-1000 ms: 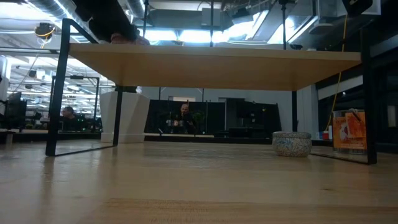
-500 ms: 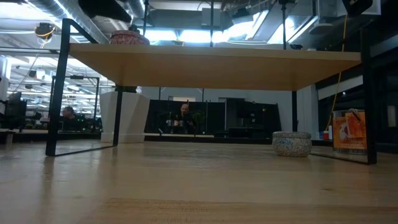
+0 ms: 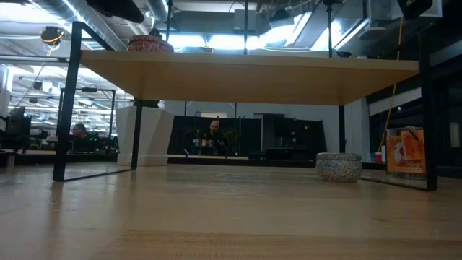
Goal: Pick & Place candle stick holders
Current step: Put the red scented candle on the shelf, then adjust the black candle holders on the shelf
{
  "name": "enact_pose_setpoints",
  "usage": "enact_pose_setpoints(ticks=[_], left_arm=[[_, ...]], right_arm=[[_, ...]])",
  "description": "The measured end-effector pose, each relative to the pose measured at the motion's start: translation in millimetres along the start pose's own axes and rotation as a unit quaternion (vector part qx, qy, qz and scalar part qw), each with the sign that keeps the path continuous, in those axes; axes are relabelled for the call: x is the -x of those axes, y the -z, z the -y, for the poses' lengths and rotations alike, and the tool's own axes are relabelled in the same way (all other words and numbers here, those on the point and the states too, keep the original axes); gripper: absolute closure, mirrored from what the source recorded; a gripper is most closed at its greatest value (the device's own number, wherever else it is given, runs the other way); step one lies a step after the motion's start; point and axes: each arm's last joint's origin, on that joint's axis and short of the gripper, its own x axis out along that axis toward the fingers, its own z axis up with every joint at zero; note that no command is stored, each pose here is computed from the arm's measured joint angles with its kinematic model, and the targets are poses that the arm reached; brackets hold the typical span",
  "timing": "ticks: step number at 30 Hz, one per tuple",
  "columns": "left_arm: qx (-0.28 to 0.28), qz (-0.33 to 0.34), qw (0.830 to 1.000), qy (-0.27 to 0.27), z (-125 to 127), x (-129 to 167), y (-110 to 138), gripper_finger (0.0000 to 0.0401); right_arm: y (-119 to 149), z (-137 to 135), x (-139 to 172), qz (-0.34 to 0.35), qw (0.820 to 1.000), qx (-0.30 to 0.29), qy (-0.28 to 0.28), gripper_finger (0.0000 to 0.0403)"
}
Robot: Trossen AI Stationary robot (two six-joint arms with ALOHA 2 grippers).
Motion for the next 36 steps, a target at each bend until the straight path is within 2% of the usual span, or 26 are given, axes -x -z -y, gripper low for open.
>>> enact_pose_setpoints(ticks=[6, 12, 22, 27, 34, 36], left_arm=[[-0.001, -0.02, 0.999, -0.028, 0, -15, 3, 0.0267], [0.015, -0.027, 0.999, -0.044, -7, -20, 3, 0.0315], [0.034, -0.052, 0.996, -0.07, -20, -25, 6, 0.0343], [0.031, -0.05, 0.996, -0.065, -17, -23, 6, 0.0352], [0.008, -0.016, 0.999, -0.037, -9, -6, 2, 0.0367], [0.005, 0.002, 0.999, -0.046, -10, 1, 0, 0.0373]], right_arm=[[0, 0, 0, 0.0, 1.0, 0.0, 0.0, 0.035], [0, 0, 0, 0.0, 1.0, 0.0, 0.002, 0.035], [0, 0, 0, 0.0, 1.0, 0.0, 0.002, 0.035], [0, 0, 0, 0.0, 1.0, 0.0, 0.002, 0.035], [0, 0, 0, 0.0, 1.0, 0.0, 0.002, 0.035], [0, 0, 0, 0.0, 1.0, 0.0, 0.002, 0.035]])
